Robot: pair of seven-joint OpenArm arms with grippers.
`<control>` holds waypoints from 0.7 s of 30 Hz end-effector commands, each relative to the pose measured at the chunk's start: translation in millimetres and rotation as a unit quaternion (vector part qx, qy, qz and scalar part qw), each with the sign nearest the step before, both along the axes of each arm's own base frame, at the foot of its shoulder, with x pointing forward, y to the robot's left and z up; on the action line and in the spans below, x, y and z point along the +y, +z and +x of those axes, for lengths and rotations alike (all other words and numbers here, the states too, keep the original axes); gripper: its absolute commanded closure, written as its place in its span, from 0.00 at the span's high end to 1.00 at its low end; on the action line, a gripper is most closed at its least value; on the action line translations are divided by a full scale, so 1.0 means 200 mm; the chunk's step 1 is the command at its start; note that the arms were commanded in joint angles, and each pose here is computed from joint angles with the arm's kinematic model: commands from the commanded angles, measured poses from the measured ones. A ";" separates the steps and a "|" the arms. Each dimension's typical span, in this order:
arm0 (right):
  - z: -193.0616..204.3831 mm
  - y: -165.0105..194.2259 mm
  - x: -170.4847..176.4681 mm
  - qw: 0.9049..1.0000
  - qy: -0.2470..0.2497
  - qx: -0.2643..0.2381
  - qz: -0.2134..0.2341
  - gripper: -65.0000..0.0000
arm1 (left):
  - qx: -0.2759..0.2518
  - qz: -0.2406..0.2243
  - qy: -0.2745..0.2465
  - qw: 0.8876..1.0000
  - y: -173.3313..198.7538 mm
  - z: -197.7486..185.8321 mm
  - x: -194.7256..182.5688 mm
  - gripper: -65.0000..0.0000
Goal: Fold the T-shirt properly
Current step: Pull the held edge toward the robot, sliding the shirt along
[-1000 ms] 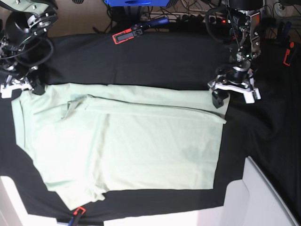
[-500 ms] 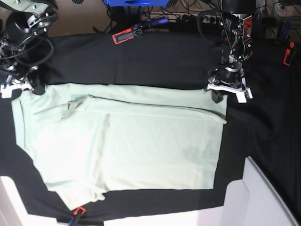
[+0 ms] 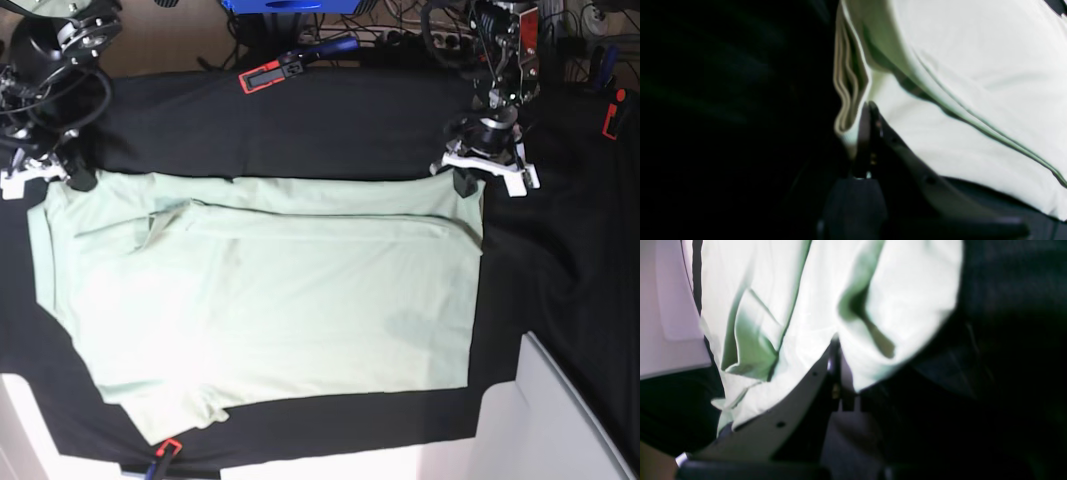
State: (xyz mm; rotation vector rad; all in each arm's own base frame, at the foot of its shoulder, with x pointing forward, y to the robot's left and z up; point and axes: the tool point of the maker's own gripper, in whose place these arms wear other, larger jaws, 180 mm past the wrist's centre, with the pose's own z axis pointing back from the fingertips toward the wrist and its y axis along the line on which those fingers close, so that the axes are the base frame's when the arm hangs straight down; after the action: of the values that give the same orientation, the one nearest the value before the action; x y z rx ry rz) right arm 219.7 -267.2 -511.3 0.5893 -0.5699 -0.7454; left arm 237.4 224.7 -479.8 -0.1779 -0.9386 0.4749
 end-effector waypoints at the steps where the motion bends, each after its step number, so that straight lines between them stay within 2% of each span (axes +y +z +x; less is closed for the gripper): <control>1: -0.09 -0.03 -0.05 0.999 0.016 0.041 -0.021 0.00 | -0.017 0.011 0.011 1.000 0.06 0.00 0.07 0.00; 5: -0.14 0.01 -0.13 0.997 0.016 0.044 -0.053 0.00 | -0.017 0.031 0.047 0.998 0.10 -0.09 0.22 0.00; 9: -0.18 0.00 -0.12 0.996 0.032 0.063 -0.047 0.00 | -0.012 0.042 0.057 0.997 0.11 -0.15 0.28 0.00; 17: -0.28 -0.03 -0.09 0.995 0.040 0.086 -0.038 0.00 | 0.005 0.047 0.047 0.998 0.11 -0.28 0.26 0.00; 21: -0.33 -0.03 -0.12 0.994 0.040 0.094 -0.051 0.00 | 0.013 0.050 0.049 0.997 0.10 -0.33 0.27 0.00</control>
State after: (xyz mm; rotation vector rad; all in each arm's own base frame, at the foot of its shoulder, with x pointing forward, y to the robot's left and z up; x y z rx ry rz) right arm 175.8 -282.8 -510.0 0.4984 -0.4994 -0.6955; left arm 171.2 266.7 -469.1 -0.0671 -0.9110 0.5196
